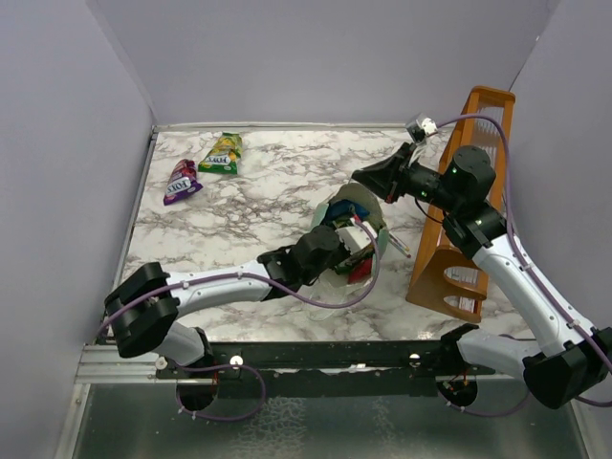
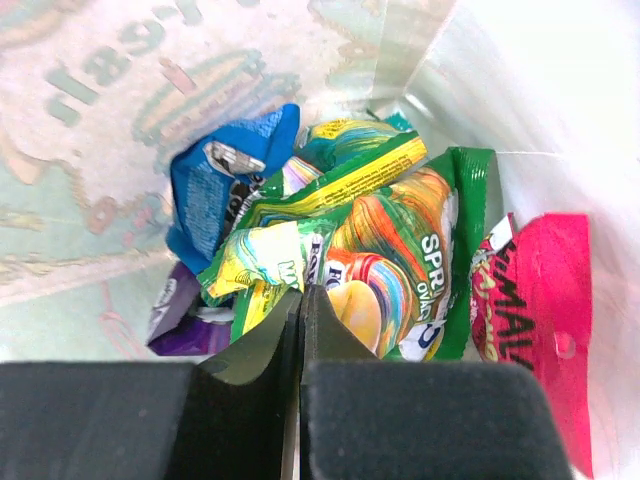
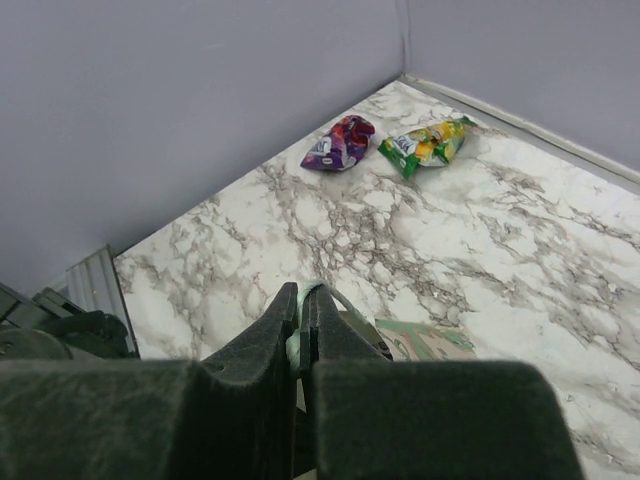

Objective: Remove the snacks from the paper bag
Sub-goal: Take out the snack from the paper bag.

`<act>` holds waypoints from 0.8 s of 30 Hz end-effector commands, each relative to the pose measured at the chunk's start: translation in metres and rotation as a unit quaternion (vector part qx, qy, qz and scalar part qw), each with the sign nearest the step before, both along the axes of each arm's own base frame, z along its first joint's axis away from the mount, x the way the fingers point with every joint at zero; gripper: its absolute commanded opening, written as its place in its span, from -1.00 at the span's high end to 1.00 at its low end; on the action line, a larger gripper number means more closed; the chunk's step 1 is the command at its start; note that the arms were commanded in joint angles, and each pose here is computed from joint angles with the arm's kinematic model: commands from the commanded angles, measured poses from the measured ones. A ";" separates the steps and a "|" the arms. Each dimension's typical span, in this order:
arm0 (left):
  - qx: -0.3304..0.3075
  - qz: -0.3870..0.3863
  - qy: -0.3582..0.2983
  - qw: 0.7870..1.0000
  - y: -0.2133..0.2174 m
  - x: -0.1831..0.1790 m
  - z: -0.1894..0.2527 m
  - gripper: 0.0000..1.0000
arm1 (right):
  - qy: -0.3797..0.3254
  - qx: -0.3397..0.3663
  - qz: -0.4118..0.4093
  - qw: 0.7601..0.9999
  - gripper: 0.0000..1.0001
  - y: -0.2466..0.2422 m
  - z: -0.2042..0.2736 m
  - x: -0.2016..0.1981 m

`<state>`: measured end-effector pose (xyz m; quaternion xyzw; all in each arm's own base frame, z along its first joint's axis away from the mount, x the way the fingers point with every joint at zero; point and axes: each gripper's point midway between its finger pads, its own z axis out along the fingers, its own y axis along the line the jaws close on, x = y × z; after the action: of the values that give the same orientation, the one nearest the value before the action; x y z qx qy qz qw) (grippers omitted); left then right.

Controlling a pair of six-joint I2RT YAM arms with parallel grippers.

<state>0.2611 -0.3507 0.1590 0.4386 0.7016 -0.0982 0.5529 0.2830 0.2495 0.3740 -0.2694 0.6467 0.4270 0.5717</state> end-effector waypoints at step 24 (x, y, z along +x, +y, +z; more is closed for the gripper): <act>-0.241 -0.121 -0.054 0.961 0.010 -0.061 0.207 1.00 | -0.044 0.004 -0.016 0.999 0.97 -0.002 0.014 0.010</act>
<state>0.2121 -0.3421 0.2998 0.4181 0.6188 -0.2479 0.6171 0.2939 0.2464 0.3678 -0.2669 0.6527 0.4034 0.5831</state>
